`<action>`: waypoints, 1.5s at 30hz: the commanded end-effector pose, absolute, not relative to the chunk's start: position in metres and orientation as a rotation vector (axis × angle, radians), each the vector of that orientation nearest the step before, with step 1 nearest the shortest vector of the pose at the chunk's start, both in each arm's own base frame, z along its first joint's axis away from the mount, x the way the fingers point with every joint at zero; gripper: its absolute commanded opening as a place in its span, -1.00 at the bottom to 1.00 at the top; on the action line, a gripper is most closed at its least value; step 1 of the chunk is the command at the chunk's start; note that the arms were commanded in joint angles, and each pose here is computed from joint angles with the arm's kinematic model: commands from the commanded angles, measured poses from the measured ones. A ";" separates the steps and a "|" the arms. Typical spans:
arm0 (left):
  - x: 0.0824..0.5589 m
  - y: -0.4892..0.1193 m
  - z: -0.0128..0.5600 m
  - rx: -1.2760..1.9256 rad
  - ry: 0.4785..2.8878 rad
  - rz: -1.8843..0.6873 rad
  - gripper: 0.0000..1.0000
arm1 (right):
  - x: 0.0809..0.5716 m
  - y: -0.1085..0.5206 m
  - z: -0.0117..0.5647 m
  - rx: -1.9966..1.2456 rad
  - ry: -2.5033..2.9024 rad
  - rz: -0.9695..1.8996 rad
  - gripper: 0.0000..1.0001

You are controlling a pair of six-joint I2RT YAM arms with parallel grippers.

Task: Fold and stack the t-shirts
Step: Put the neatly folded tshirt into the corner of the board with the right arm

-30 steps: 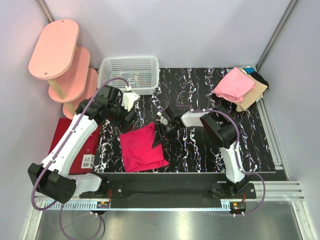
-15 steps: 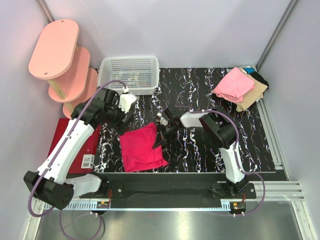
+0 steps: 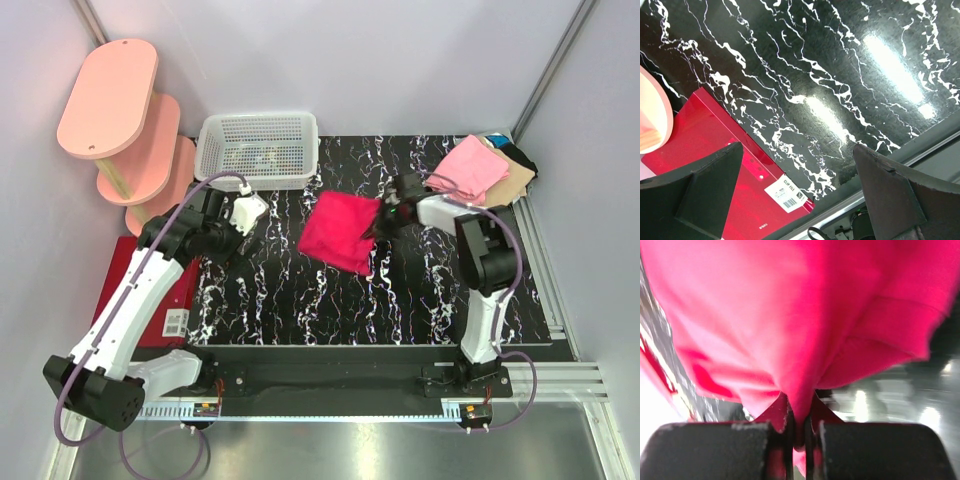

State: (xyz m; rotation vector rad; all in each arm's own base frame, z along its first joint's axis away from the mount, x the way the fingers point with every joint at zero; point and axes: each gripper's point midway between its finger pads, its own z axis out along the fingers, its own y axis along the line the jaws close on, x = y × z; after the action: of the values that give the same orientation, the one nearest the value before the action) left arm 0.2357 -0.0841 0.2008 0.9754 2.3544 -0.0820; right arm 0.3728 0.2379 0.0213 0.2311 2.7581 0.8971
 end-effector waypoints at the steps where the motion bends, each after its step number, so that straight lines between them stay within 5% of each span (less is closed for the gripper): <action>1: 0.237 -0.075 0.203 0.967 2.330 -0.038 0.98 | 0.418 0.194 0.067 0.358 2.596 0.792 -1.00; 14: 0.233 -0.067 0.191 0.954 2.348 -0.023 0.98 | 0.521 0.179 0.175 0.334 2.376 0.931 -1.00; 25: 0.236 -0.051 0.180 0.957 2.375 0.029 0.98 | 0.581 0.069 0.255 0.502 2.150 0.903 -1.00; 32: 0.237 -0.045 0.168 0.951 2.408 0.032 0.98 | 0.593 0.004 0.301 0.570 2.034 0.841 -1.00; 45: 0.245 -0.045 0.170 0.930 2.420 0.011 0.98 | 0.554 -0.072 0.292 0.801 2.033 0.585 -1.00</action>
State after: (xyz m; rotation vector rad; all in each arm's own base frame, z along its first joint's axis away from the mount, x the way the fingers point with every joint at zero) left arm 0.2324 -0.0406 0.1594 0.9418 2.4689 0.0206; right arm 0.5779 -0.0619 0.2434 0.8135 2.1130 0.6904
